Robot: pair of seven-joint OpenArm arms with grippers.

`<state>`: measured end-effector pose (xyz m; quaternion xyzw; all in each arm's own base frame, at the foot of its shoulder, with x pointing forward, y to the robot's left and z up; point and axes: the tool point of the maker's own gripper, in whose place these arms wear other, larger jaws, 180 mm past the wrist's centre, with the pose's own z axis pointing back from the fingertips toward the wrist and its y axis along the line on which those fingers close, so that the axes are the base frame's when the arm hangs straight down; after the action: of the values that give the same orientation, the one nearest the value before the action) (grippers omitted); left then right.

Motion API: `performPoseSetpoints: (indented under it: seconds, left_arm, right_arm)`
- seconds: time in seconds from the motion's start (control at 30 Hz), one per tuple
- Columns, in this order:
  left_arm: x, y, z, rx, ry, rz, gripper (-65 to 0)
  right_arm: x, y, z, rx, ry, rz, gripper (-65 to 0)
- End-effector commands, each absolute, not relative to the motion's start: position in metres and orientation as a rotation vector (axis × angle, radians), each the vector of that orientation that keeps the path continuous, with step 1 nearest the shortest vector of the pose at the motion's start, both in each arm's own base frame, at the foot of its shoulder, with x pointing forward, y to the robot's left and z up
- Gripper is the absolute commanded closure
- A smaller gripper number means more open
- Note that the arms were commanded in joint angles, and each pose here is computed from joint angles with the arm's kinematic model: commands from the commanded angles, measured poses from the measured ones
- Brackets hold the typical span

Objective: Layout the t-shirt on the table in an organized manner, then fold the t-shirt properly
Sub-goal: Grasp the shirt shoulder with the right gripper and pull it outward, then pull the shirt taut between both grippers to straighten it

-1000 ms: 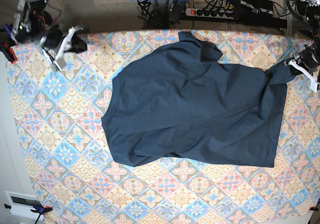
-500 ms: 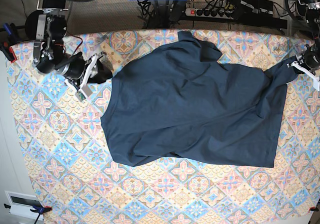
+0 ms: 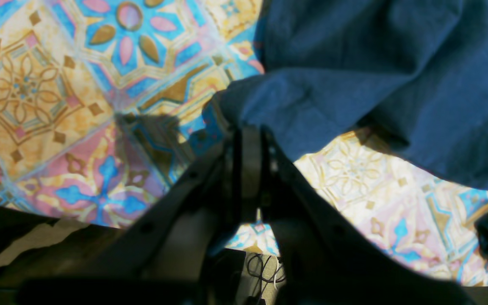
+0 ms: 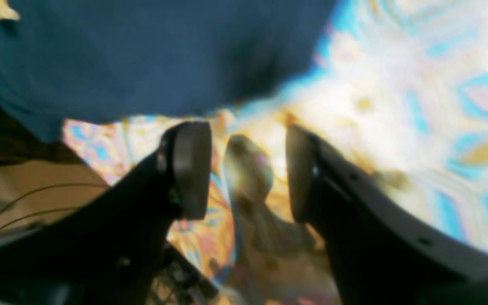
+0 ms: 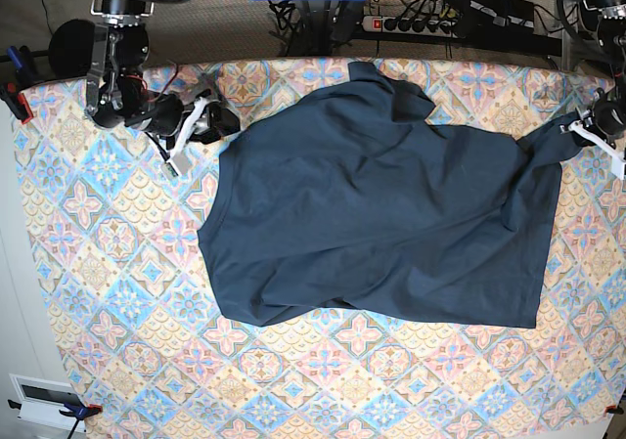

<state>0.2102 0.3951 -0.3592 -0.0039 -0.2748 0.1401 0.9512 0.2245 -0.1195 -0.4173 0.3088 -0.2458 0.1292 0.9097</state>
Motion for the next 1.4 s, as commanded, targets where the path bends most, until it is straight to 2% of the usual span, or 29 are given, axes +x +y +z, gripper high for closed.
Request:
performPoseSetpoints:
  seconds: [0.0, 0.4, 0.53, 0.63, 0.87, 1.1, 1.37]
  left_arm:
    - [0.220, 0.402, -0.345, 0.013, -0.601, 0.268, -0.2]
    - [0.220, 0.402, -0.344, 0.013, -0.603, 0.269, -0.2]
    - [0.220, 0.402, -0.344, 0.013, -0.603, 0.269, -0.2]
    - [0.220, 0.402, -0.344, 0.013, -0.603, 0.269, -0.2]
    - [0.225, 0.402, -0.341, 0.011, -0.617, 0.268, -0.2]
    - [0.228, 0.396, -0.344, -0.009, -0.624, 0.277, -0.2]
    - [0.222, 0.378, -0.361, -0.048, -0.589, 0.275, -0.2]
  right_arm:
    - [0.226, -0.118, -0.417, 0.644, -0.511, 0.265, -27.9]
    - [0.209, -0.086, -0.443, 0.751, -0.438, 0.160, -28.0]
    - [0.214, -0.087, -0.442, 0.758, -0.467, 0.138, -27.8]
    - [0.215, -0.087, -0.442, 0.758, -0.473, 0.135, -23.0]
    - [0.216, -0.085, -0.442, 0.762, -0.478, 0.120, 0.0]
    - [0.231, -0.112, -0.425, 0.707, -0.563, 0.089, 0.0]
    - [0.241, -0.185, -0.411, 0.547, -0.609, 0.092, 0.0]
